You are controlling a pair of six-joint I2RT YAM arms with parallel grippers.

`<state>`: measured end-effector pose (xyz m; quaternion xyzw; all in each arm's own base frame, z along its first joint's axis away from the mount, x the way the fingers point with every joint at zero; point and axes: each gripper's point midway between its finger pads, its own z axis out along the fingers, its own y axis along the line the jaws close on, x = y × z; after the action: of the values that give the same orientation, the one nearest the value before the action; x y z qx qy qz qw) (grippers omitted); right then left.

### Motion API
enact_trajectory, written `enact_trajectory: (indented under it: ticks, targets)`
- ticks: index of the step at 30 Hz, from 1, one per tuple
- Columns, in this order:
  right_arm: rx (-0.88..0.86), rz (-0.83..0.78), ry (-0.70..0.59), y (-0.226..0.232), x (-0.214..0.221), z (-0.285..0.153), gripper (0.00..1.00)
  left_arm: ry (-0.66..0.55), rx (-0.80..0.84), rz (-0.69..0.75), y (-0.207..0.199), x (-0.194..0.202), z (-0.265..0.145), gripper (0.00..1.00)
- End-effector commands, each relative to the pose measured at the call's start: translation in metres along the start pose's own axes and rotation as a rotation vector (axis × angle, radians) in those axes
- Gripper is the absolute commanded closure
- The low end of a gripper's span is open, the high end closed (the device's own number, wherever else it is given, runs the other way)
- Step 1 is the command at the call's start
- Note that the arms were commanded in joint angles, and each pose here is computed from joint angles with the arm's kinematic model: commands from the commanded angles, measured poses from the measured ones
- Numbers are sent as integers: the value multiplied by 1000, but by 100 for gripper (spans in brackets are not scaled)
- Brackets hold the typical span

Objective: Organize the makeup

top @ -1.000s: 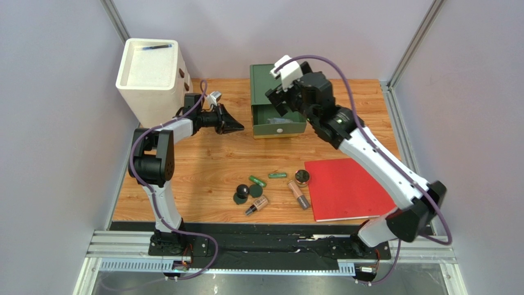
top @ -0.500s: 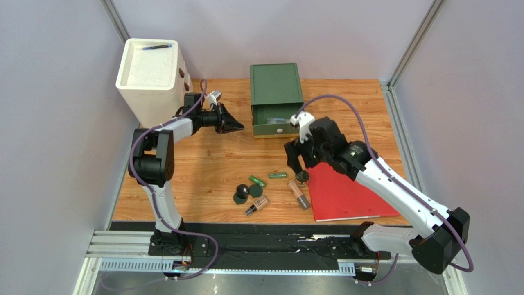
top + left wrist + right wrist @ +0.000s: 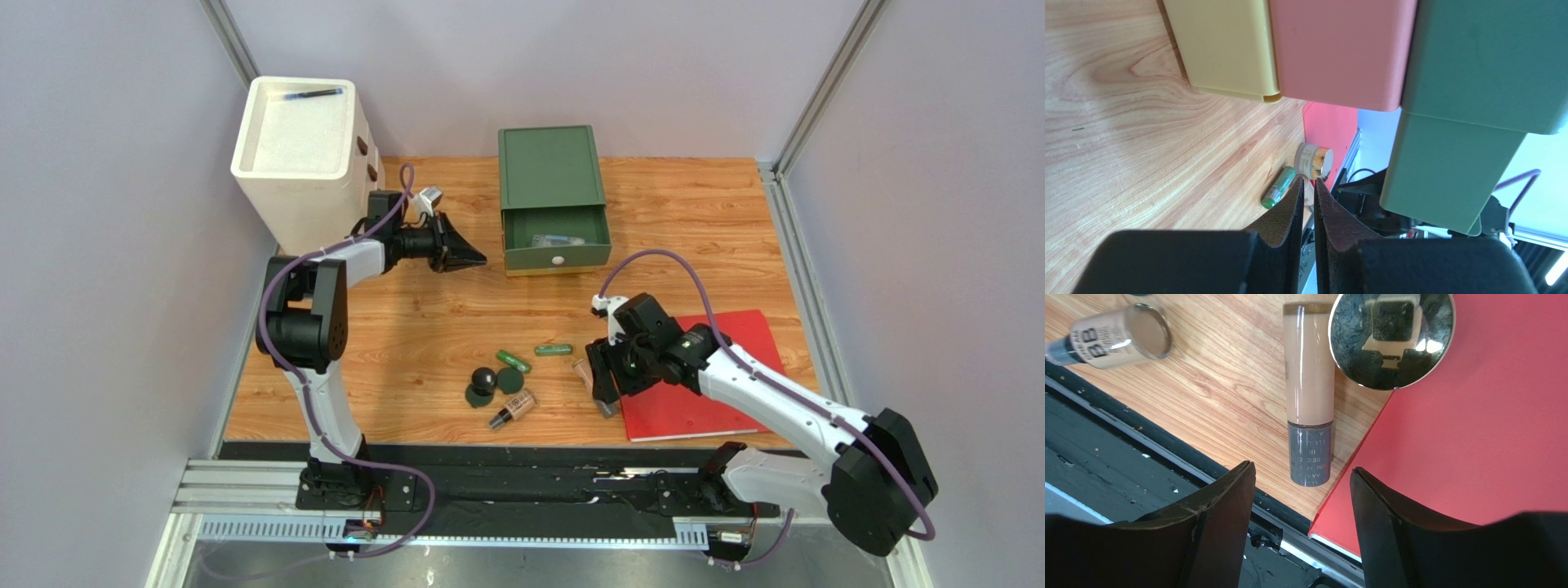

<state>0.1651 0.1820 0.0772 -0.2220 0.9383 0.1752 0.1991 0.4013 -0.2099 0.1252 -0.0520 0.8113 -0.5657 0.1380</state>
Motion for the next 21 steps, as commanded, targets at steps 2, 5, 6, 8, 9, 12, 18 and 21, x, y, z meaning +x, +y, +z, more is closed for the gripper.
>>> enact_trajectory:
  ticks: [2, 5, 6, 8, 9, 12, 18, 21]
  targets:
    - [-14, 41, -20, 3, -10, 18, 41, -12, 31, 75, -19, 1, -6, 84]
    - [21, 54, 10, -2, -9, 28, 41, -11, 32, 78, -21, 1, -7, 84]
    - [22, 50, 14, -3, -10, 34, 41, -13, 30, 76, -20, 1, -6, 84]
    - [20, 47, 3, -2, -15, 39, 41, -15, 32, 80, -22, 0, -7, 85]
    - [24, 46, 21, -2, -13, 44, 42, -13, 34, 79, -22, 0, -7, 85]
    - [30, 27, 43, 3, -11, 51, 46, -13, 34, 80, -23, 1, -7, 84]
    - [56, -34, 85, 13, 2, 61, 59, -11, 32, 81, -23, 2, -8, 84]
    - [65, -58, 108, 17, 6, 60, 81, -13, 31, 85, -24, 2, -9, 84]
